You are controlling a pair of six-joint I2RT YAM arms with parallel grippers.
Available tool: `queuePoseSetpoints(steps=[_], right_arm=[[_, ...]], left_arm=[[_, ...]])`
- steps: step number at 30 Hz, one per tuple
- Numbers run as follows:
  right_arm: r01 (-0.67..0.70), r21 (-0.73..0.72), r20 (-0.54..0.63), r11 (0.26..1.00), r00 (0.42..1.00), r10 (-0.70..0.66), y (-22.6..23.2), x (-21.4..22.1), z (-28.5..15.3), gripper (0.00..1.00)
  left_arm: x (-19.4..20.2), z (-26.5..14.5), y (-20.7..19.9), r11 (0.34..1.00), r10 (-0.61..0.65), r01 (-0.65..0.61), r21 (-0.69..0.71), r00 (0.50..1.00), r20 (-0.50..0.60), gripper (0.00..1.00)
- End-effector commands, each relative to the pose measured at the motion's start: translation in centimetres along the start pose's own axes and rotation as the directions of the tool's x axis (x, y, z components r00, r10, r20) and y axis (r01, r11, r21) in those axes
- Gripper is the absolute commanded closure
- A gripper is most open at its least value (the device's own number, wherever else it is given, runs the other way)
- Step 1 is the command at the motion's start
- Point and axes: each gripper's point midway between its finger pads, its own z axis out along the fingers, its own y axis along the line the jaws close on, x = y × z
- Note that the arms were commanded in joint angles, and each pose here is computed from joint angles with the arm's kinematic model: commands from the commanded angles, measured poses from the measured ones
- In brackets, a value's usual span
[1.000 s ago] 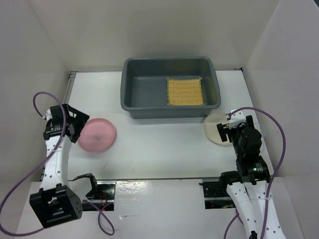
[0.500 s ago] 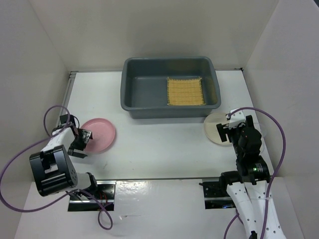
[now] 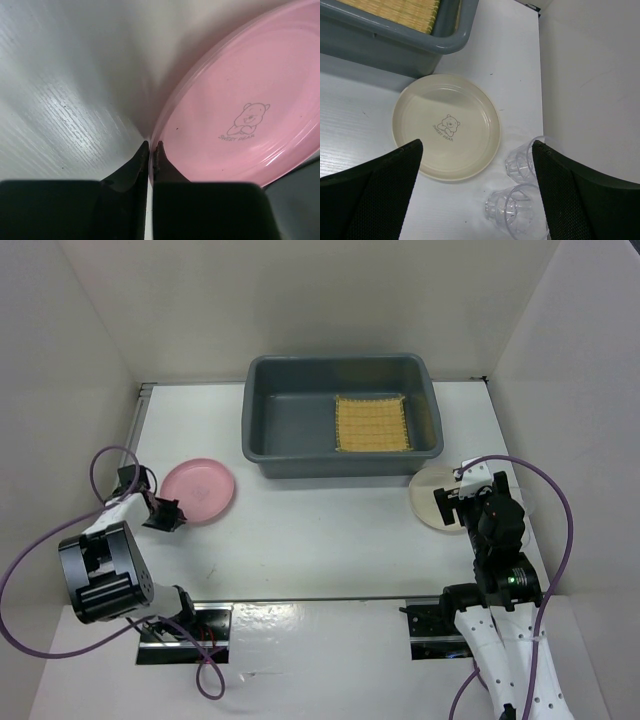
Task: Place the mixed dishes into the plastic bin
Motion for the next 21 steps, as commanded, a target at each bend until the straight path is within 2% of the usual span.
queuePoseSetpoints(steps=[1,3,7,10,11,12,15,16,17,19,20,21], right_arm=[[-0.007,0.014,0.042,1.0,0.999,0.007,-0.2,-0.9,0.2,0.06],[-0.008,0.022,0.039,1.0,0.999,0.007,-0.3,-0.9,0.2,0.06],[-0.008,0.022,0.039,1.0,0.999,0.007,-0.3,-0.9,0.2,0.06],[-0.008,0.022,0.039,1.0,0.999,0.007,-0.3,-0.9,0.2,0.06],[-0.008,0.022,0.039,1.0,0.999,0.007,-0.3,-0.9,0.2,0.06],[-0.008,0.022,0.039,1.0,0.999,0.007,-0.3,-0.9,0.2,0.06],[-0.01,0.036,0.045,0.999,0.999,0.009,-0.6,-0.9,0.0,0.05],[-0.01,0.036,0.045,0.999,0.999,0.009,-0.6,-0.9,0.0,0.05],[-0.01,0.036,0.045,0.999,0.999,0.009,-0.6,-0.9,0.0,0.05],[-0.01,0.036,0.045,0.999,0.999,0.009,-0.6,-0.9,0.0,0.05],[-0.01,0.036,0.045,0.999,0.999,0.009,-0.6,-0.9,0.0,0.05],[-0.01,0.036,0.045,0.999,0.999,0.009,-0.6,-0.9,0.0,0.05]], left_arm=[[0.6,0.7,1.9,0.998,0.031,-0.031,-0.049,0.999,-0.007,1.0],[0.2,-0.4,1.2,0.999,0.043,-0.043,-0.028,0.999,0.007,1.0],[-1.9,-7.2,-4.8,0.97,0.073,-0.097,0.224,0.991,0.112,1.0],[-3.8,-14.9,-10.8,0.873,0.087,-0.179,0.453,0.973,0.216,1.0],[-3.2,-17.0,-12.6,0.823,0.114,-0.203,0.531,0.974,0.196,1.0],[-3.5,-20.5,-15.5,0.753,0.133,-0.246,0.61,0.965,0.225,1.0],[-0.7,-25.1,-21.0,0.615,0.243,-0.324,0.718,0.945,0.219,1.0],[0.0,-28.1,-23.2,0.534,0.271,-0.381,0.755,0.923,0.274,1.0],[2.6,-29.2,-24.7,0.467,0.332,-0.416,0.78,0.9,0.281,1.0],[5.0,-27.7,-27.5,0.442,0.429,-0.45,0.776,0.866,0.257,1.0],[5.9,-29.6,-29.3,0.378,0.462,-0.494,0.783,0.834,0.302,1.0],[9.5,-26.3,-30.3,0.394,0.568,-0.505,0.768,0.791,0.228,1.0]])
